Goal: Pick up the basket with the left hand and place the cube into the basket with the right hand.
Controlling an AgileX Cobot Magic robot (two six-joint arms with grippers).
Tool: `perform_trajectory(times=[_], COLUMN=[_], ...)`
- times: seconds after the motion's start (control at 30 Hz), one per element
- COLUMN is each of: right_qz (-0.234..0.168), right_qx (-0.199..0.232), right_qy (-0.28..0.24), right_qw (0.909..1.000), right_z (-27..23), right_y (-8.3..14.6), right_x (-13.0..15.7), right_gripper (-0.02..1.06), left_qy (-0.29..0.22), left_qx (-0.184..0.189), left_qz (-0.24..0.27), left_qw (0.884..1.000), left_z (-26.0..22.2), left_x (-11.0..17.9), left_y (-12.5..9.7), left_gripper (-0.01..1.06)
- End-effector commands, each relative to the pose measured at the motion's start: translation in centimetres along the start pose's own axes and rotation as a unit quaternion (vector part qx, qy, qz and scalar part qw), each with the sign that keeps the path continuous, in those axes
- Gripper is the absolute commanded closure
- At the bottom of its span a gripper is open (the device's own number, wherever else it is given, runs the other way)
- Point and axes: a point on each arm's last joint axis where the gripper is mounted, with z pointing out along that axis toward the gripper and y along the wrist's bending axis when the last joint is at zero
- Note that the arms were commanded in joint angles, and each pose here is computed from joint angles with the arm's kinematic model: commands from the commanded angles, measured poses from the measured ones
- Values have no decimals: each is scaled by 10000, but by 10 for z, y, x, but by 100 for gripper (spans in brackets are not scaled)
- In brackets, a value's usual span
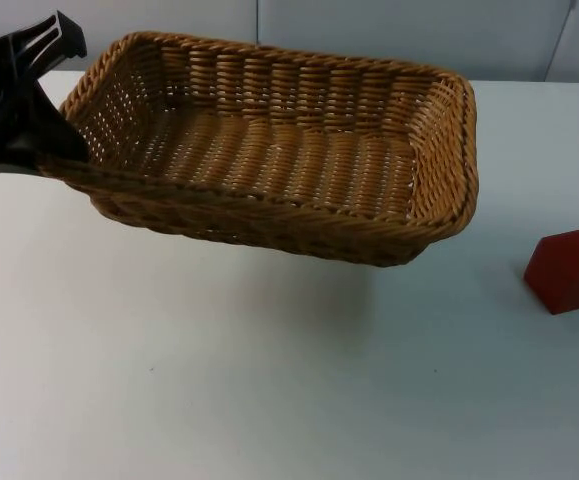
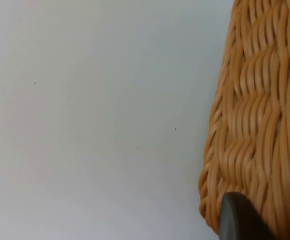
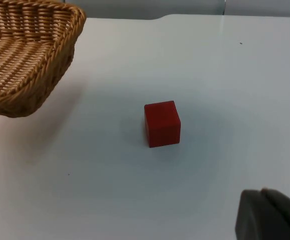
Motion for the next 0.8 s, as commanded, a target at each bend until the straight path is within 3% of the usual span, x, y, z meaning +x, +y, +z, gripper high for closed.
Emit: perform_trajectory(times=[0.0, 0.77], right_qz=[-52, -52], right_qx=[33, 33], right_qy=[-34, -34], right_qw=[10000, 10000], right_z=[2, 2], right_y=[-1, -1], right_x=[0, 0], right_gripper=[105, 105], left_qy=[-83, -291], left_qx=[96, -24], left_qz=[-78, -81], left_qw=[9999, 9995], left_z=[-5, -6], left_x=[-1, -5], left_y=[-4, -2], left_gripper=[105, 105])
